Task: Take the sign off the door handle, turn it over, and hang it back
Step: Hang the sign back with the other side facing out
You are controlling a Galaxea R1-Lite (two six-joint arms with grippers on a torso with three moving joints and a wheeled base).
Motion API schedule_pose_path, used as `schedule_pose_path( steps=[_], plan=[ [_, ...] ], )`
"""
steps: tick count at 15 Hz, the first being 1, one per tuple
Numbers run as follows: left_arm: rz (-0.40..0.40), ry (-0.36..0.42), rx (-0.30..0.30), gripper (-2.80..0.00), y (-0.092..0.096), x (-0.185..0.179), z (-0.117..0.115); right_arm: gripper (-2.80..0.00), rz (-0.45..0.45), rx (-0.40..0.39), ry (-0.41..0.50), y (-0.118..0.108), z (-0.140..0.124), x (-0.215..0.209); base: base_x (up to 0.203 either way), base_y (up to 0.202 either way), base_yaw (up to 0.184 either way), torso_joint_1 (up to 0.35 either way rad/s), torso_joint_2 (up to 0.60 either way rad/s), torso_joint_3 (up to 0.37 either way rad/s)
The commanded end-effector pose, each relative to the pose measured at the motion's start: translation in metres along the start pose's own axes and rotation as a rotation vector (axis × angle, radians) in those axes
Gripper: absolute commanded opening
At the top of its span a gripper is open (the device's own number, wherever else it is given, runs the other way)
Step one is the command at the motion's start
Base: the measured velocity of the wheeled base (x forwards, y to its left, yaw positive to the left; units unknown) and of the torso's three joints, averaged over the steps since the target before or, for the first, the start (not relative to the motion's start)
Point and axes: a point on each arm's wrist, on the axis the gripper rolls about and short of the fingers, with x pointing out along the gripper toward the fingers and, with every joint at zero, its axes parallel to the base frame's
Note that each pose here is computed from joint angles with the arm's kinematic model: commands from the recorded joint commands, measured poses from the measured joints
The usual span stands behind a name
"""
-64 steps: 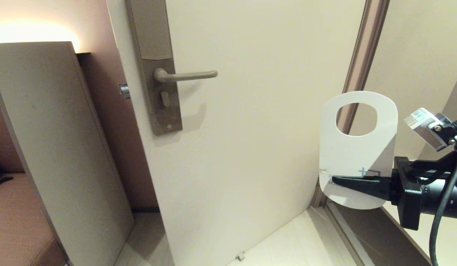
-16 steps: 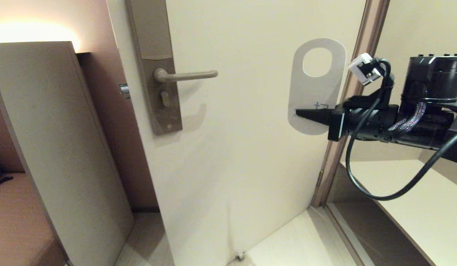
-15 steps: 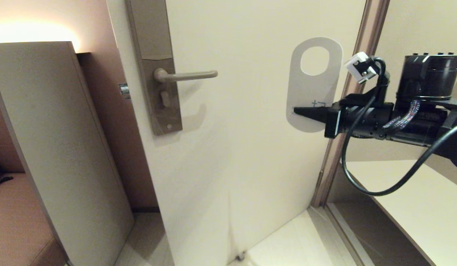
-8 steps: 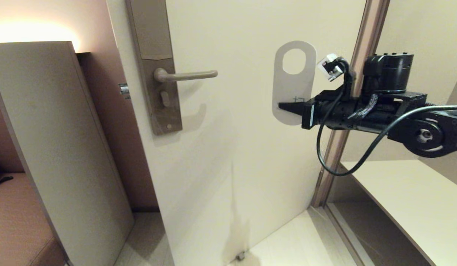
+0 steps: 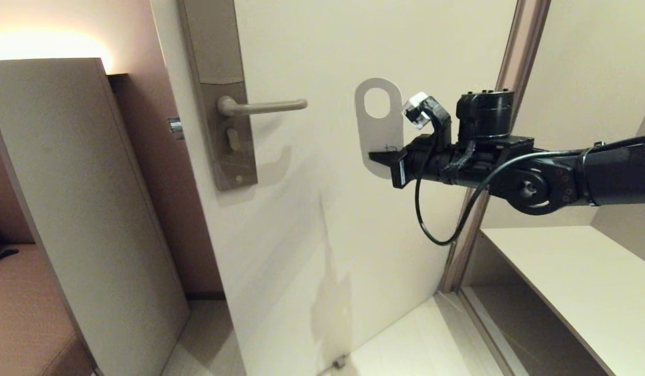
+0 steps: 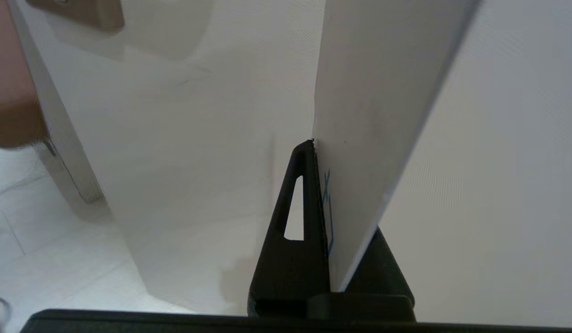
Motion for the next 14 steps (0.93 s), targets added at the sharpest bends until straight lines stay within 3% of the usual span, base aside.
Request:
schedule_pose_path(
  steps=[1, 14],
  plan=[
    [0.001, -0.001, 0.000, -2.80, 0.000, 0.000, 0.000, -2.80, -0.006, -0.046, 0.016, 0.004, -0.004, 0.017, 0.000, 0.000, 0.000, 0.000, 0.00, 0.000],
    [0.001, 0.000, 0.000, -2.80, 0.000, 0.000, 0.000, -2.80, 0.009, -0.082, 0.001, 0.019, 0.010, 0.059, 0.000, 0.000, 0.000, 0.000, 0.00, 0.000]
  ],
)
